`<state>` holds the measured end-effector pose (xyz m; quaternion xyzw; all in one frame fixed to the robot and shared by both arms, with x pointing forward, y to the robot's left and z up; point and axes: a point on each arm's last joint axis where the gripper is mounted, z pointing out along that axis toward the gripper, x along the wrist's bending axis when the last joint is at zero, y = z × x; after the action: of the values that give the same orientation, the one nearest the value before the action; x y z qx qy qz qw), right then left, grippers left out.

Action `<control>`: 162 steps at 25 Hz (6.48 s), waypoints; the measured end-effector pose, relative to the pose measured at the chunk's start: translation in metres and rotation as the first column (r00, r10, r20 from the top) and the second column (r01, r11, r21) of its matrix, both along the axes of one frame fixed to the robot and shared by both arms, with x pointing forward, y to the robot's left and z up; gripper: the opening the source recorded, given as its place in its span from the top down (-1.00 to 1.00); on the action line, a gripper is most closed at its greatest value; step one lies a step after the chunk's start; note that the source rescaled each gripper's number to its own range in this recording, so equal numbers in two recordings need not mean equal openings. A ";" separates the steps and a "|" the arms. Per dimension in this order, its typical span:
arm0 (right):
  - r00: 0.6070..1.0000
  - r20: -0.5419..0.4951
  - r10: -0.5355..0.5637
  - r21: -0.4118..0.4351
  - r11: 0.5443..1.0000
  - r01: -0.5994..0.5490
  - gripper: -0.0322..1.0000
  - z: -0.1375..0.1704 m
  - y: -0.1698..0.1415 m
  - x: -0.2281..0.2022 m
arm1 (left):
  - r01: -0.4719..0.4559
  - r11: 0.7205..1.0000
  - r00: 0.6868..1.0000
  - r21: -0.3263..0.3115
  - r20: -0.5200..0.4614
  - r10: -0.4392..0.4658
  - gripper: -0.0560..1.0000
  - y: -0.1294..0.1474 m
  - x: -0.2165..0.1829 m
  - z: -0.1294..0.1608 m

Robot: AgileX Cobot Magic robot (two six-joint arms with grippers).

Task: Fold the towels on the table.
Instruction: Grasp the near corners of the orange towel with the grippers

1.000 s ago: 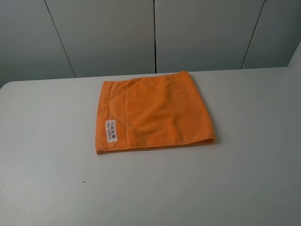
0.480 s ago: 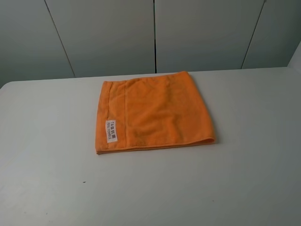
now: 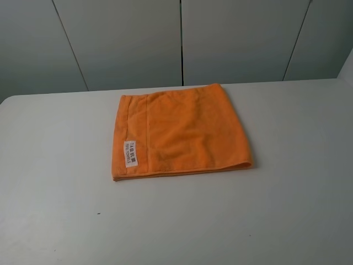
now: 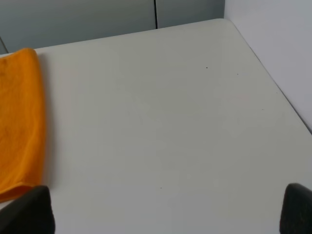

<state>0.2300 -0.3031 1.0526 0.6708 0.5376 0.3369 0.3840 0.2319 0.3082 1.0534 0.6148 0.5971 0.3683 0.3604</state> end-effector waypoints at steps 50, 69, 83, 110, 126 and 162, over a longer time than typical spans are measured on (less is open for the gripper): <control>0.874 -0.084 0.479 -0.233 0.843 -0.484 -1.00 0.023 0.015 0.137 | 0.101 0.994 0.990 0.036 -0.099 -0.097 -0.97 -0.024 0.224 0.020; -0.012 -0.757 0.653 0.011 -0.005 -1.000 -1.00 -0.079 0.122 0.294 | 0.852 0.433 0.495 0.294 -0.719 -0.487 -0.97 -0.100 0.324 -0.090; -0.151 -0.819 0.554 0.084 -0.144 -0.986 -1.00 -0.129 0.121 0.307 | 0.967 0.050 0.247 0.250 -0.865 -0.437 -0.97 -0.152 0.317 -0.155; -0.257 -0.743 0.618 0.167 -0.201 -0.965 -1.00 -0.154 0.132 0.306 | 0.981 0.169 0.172 0.094 -0.820 -0.547 -0.97 -0.191 0.302 -0.166; -0.255 -0.770 0.585 0.149 -0.225 -0.963 -1.00 -0.165 0.130 0.310 | 0.985 0.149 0.153 0.087 -0.839 -0.522 -0.97 -0.190 0.304 -0.182; -0.253 -0.835 0.488 0.055 -0.384 -0.922 -1.00 -0.175 0.153 0.294 | 0.975 0.209 0.173 0.068 -0.825 -0.538 -0.97 -0.195 0.308 -0.193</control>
<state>0.5242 -0.1500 0.8778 -0.1284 0.9898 0.0486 0.0377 0.5397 0.1128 0.8607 0.9939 0.0897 0.0387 0.0502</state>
